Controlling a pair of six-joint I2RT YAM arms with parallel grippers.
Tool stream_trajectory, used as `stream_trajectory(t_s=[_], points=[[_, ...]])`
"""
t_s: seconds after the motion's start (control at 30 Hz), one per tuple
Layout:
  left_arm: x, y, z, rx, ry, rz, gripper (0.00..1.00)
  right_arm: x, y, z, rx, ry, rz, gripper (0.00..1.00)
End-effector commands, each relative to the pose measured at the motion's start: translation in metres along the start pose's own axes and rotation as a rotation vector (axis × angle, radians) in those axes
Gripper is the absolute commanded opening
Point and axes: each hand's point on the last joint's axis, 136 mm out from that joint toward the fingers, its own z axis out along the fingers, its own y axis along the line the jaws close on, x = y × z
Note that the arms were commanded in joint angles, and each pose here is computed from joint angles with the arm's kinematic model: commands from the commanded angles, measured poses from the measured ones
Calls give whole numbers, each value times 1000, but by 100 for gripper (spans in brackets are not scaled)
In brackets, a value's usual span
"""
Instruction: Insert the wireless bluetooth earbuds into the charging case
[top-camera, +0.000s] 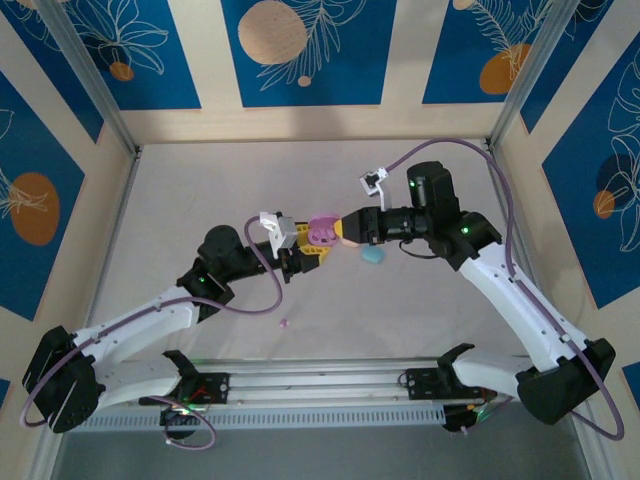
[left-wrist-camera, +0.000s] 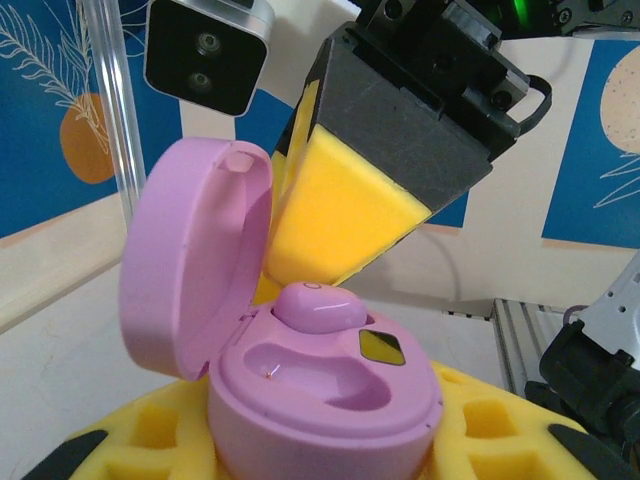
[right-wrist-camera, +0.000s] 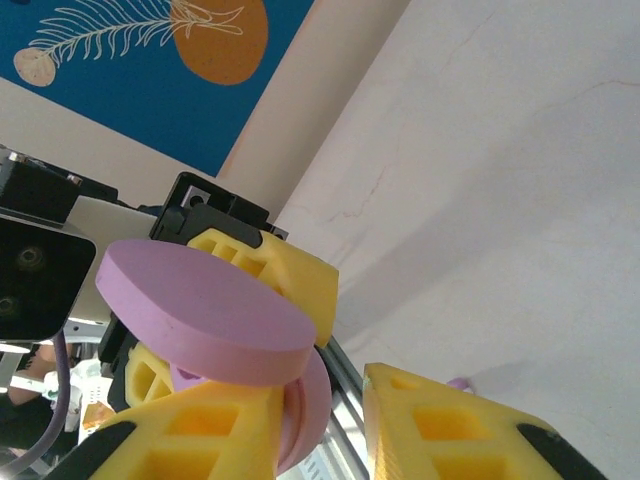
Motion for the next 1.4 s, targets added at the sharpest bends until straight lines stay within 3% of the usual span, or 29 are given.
stream_trajectory(t_s=[0.0,0.1,0.23,0.43,0.6,0.8,0.9,1.37], points=[[-23,-4,-3,-14,-63,47,30,-5,19,-19,-13,-68,-82,30],[-21,3,-6,-64,-54,42,29,-5,13,-29,30,-126,-99,32],[-27,6,-13,-103,-71,51,29,4,-36,-31,181,-140,49,34],[-41,7,-30,-163,-98,73,29,48,-95,5,202,37,383,34],[-52,3,-43,-185,-107,86,29,94,-122,58,207,231,509,34],[-65,-2,-53,-190,-126,92,28,147,-124,124,209,491,534,34],[-69,-4,-56,-191,-127,95,28,171,-118,152,211,600,461,35],[-73,-5,-62,-202,-119,104,29,202,-135,216,251,850,159,40]])
